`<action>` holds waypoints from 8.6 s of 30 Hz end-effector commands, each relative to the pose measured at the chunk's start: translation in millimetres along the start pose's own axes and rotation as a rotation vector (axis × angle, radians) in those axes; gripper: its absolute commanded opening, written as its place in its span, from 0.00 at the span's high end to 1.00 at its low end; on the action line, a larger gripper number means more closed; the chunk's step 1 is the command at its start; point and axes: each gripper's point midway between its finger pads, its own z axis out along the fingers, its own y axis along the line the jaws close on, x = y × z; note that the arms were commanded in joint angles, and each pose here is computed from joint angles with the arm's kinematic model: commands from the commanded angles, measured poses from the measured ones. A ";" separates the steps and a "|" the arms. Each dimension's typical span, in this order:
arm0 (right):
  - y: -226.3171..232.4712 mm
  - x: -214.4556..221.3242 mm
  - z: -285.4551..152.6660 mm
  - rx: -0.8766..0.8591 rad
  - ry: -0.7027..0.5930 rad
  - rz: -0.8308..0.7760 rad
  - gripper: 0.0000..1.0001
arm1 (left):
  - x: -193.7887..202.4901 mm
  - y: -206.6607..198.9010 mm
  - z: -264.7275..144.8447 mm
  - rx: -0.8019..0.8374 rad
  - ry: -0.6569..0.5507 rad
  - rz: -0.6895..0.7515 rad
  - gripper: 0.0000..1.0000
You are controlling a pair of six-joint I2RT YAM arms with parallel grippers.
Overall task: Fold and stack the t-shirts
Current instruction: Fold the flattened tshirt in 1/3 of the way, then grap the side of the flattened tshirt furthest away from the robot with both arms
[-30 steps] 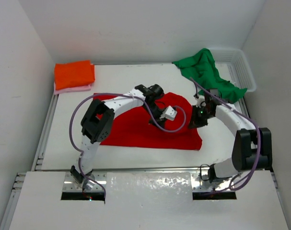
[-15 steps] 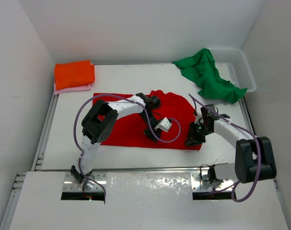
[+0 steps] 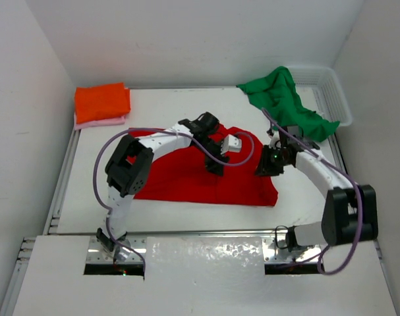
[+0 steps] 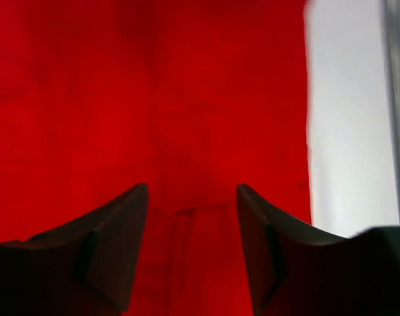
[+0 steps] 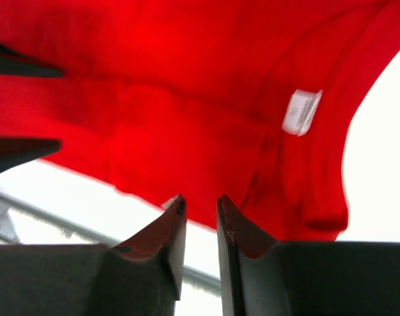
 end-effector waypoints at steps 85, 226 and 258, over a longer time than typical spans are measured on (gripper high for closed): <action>-38.7 -95.2 -14.5 0.297 -0.182 -0.020 0.23 | -33.2 111.5 -90.3 -0.698 0.078 -0.235 0.26; -35.4 -159.8 104.3 0.199 -0.190 -0.123 1.00 | 293.0 78.3 -259.9 -0.682 0.031 -1.132 1.00; -3.3 -203.1 159.7 0.226 -0.101 -0.371 0.73 | 283.5 72.6 -259.6 -0.690 0.069 -1.080 1.00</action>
